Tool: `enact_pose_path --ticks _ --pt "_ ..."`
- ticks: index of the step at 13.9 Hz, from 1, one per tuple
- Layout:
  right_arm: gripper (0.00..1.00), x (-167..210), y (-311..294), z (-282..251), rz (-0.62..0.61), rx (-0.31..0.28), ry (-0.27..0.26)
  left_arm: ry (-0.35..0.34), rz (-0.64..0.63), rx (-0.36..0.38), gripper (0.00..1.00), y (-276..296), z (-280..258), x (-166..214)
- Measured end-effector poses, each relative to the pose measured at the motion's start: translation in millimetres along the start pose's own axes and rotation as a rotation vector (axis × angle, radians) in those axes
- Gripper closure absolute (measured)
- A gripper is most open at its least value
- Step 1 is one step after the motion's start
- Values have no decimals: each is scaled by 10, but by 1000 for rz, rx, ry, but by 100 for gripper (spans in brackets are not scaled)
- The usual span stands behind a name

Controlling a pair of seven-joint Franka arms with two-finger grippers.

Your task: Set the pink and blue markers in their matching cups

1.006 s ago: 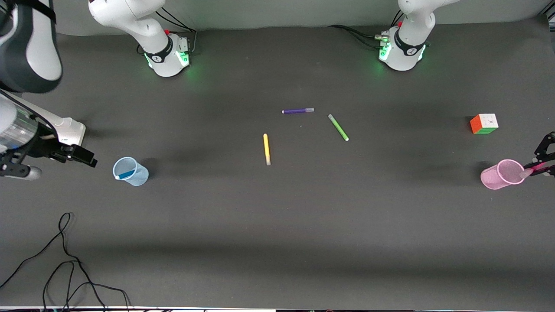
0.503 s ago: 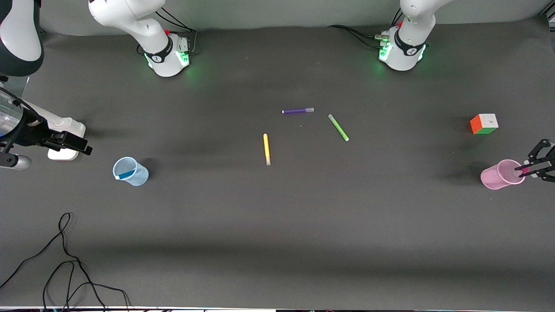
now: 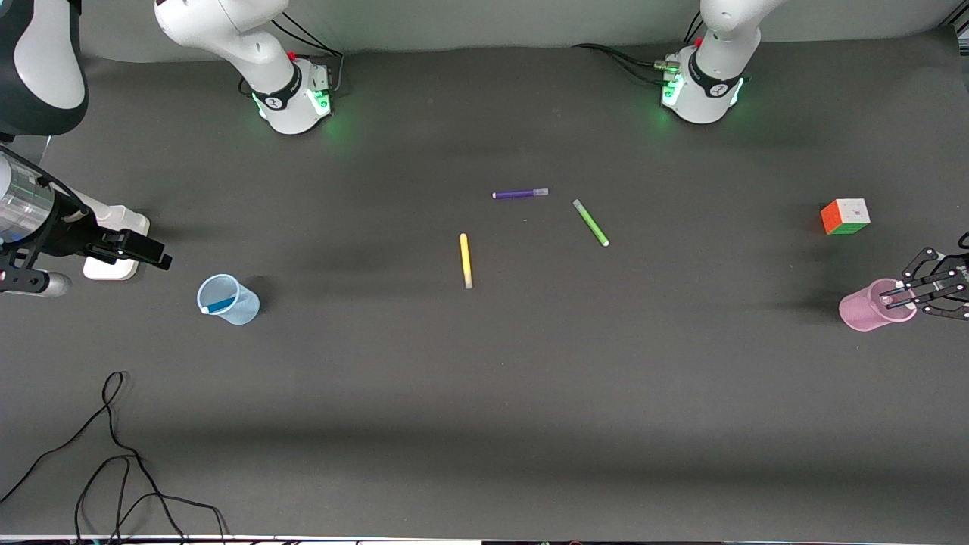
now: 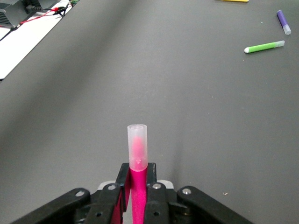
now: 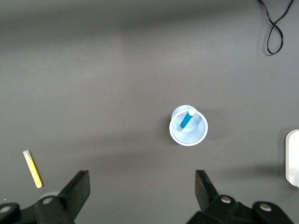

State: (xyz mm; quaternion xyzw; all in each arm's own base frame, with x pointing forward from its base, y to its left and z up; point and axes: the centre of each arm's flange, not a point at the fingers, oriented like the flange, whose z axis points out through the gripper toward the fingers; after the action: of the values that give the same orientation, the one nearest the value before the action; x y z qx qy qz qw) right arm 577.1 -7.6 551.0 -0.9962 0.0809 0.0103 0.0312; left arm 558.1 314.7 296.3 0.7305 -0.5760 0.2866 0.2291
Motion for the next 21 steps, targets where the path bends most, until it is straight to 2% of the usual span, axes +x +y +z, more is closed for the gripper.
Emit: enact_pose_path --ticks 4,8,9,15,16,19,21 --pt "0 -9 -80 21 -14 -2 -4 60 -9 10 83 106 90 -409" --pt "0 -11 -99 26 -17 -2 -5 105 -21 10 82 159 194 -598" --pt "0 -11 -95 26 -16 -2 -5 117 -21 3 78 164 228 -620" --pt "0 -10 -88 32 -16 -2 -6 123 2 25 10 31 134 -545" --pt "0 -10 -84 33 -15 -3 -6 121 -13 30 1 -14 77 -497" --pt "0 -6 -53 40 -12 -3 -8 108 -105 31 0 -181 -177 -176" --pt "0 -3 -31 43 -11 -3 -8 30 -187 23 0 -285 -408 323"
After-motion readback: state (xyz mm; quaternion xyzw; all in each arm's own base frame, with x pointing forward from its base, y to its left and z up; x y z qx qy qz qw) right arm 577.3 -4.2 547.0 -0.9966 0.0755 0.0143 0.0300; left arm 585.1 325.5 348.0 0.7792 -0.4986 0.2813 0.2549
